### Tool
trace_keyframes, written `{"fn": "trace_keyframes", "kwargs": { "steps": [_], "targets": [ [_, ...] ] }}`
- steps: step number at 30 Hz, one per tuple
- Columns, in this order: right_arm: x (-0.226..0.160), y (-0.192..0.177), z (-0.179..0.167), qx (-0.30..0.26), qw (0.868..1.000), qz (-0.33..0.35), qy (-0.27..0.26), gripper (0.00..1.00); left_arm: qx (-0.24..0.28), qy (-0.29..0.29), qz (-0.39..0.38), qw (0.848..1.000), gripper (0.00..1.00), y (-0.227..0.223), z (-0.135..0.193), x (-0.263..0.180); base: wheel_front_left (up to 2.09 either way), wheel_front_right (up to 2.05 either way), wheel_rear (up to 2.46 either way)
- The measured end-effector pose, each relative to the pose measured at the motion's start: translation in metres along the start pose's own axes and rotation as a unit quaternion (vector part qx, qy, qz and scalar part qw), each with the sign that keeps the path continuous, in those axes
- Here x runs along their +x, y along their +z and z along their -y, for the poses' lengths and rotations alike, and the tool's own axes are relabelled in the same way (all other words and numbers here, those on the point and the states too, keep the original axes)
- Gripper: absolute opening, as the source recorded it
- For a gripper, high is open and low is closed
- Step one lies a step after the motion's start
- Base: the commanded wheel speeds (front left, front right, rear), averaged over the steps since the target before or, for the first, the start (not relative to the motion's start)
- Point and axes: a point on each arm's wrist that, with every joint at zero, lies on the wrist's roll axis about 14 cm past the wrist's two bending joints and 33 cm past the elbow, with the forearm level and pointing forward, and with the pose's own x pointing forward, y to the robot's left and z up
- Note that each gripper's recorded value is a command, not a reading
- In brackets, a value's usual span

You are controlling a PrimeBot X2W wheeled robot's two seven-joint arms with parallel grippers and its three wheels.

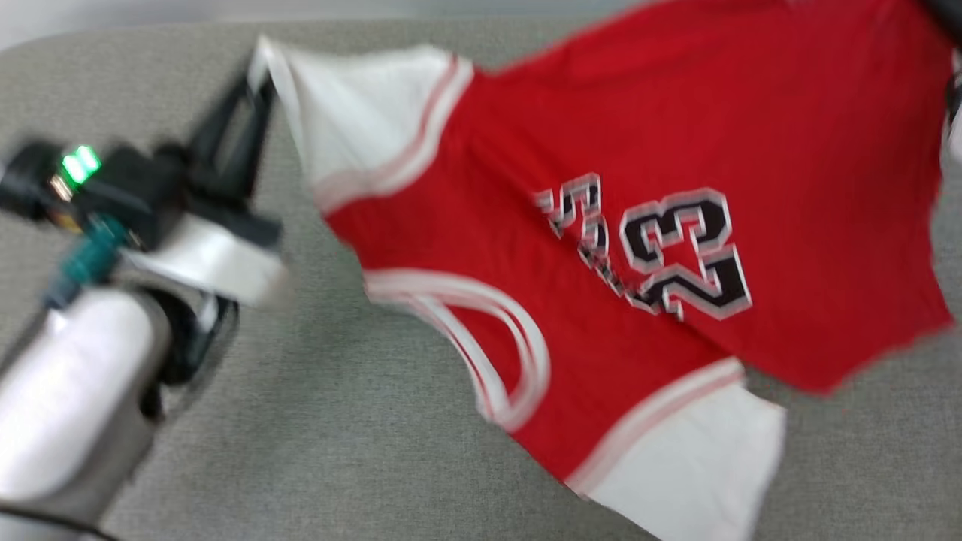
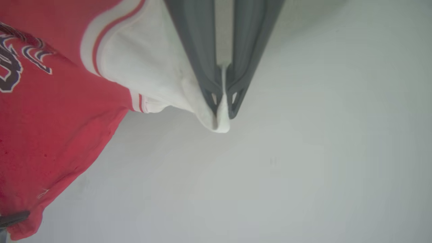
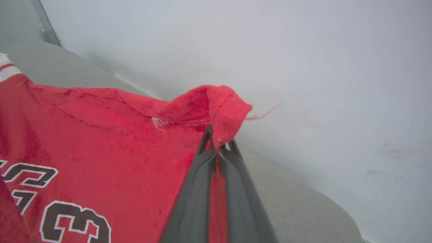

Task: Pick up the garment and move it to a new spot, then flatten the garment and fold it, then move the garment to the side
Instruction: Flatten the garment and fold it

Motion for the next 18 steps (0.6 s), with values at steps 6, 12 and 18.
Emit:
{"fn": "trace_keyframes", "kwargs": {
  "steps": [6, 12, 18],
  "targets": [
    [0.014, 0.040, 0.016, -0.026, 0.996, 0.078, -0.025, 0.00, 0.045, -0.011, 0.073, 0.996, 0.00, 0.050, -0.022, 0.058, 0.00, 0.00, 0.00],
    [0.034, 0.077, 0.044, -0.044, 0.988, 0.133, -0.069, 0.00, 0.076, -0.028, 0.127, 0.989, 0.00, 0.082, -0.025, 0.114, 0.00, 0.00, 0.00],
    [0.063, 0.104, 0.067, -0.058, 0.980, 0.163, -0.103, 0.00, 0.096, -0.026, 0.178, 0.979, 0.00, 0.112, -0.037, 0.166, 0.00, 0.00, 0.00]
  ]
}}
